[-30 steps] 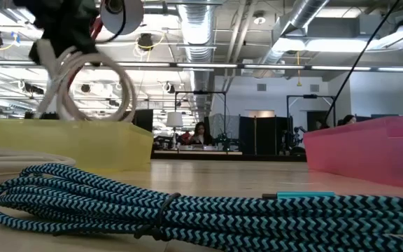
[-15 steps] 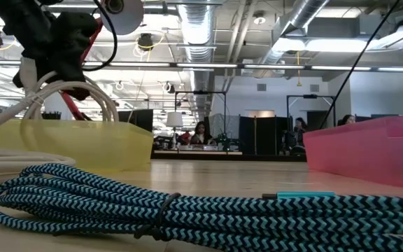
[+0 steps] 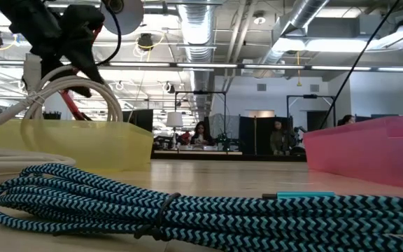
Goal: Pick & Place USB Port
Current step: Put the brown HDMI cable into the yellow bin, then put the black and blue charger cable into the pink bin
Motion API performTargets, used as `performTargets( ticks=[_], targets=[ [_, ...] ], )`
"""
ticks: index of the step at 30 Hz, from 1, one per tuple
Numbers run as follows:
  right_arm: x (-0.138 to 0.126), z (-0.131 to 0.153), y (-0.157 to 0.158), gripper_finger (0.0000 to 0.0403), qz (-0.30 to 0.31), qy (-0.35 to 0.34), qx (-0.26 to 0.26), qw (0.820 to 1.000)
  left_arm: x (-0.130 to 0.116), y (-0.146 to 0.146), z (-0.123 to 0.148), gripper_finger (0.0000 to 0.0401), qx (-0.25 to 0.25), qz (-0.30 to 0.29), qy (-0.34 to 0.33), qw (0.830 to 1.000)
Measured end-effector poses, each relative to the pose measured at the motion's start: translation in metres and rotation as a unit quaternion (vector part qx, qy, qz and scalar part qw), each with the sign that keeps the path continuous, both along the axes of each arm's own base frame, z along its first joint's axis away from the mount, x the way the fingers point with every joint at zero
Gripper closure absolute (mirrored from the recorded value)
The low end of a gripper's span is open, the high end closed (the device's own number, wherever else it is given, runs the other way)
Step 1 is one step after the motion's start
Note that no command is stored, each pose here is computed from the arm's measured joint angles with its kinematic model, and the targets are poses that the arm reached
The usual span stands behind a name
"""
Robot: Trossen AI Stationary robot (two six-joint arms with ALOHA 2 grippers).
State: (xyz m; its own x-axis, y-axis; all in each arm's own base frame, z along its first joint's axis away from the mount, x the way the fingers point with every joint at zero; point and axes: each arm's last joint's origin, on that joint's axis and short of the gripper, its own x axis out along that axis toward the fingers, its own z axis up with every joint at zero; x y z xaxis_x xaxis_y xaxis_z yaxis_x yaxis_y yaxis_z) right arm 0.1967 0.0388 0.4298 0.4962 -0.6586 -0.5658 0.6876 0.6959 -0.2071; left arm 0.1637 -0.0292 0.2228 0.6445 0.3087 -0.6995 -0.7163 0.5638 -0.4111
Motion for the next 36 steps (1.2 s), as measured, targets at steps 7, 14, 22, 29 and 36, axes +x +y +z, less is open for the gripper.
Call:
performTargets(
  ticks=[7, 14, 22, 29, 36],
  targets=[
    [0.0, 0.0, 0.0, 0.028, 0.002, 0.003, -0.002, 1.0, 0.011, 0.0, 0.013, 0.0216, 0.066, -0.028, -0.064, 0.995],
    [0.0, 0.0, 0.0, 0.028, 0.003, 0.005, -0.003, 1.0, 0.027, 0.0, 0.048, 0.0237, 0.147, -0.079, -0.215, 0.962],
    [0.0, 0.0, 0.0, 0.028, 0.004, 0.006, -0.002, 1.0, 0.023, 0.001, 0.087, 0.0266, 0.199, -0.077, -0.361, 0.908],
    [0.0, 0.0, 0.0, 0.028, 0.014, 0.017, -0.011, 1.0, 0.017, 0.001, 0.098, 0.0287, 0.192, -0.09, -0.412, 0.886],
    [0.0, 0.0, 0.0, 0.028, 0.014, 0.019, -0.014, 1.0, 0.016, 0.0, 0.105, 0.0299, 0.182, -0.104, -0.45, 0.868]
  ],
)
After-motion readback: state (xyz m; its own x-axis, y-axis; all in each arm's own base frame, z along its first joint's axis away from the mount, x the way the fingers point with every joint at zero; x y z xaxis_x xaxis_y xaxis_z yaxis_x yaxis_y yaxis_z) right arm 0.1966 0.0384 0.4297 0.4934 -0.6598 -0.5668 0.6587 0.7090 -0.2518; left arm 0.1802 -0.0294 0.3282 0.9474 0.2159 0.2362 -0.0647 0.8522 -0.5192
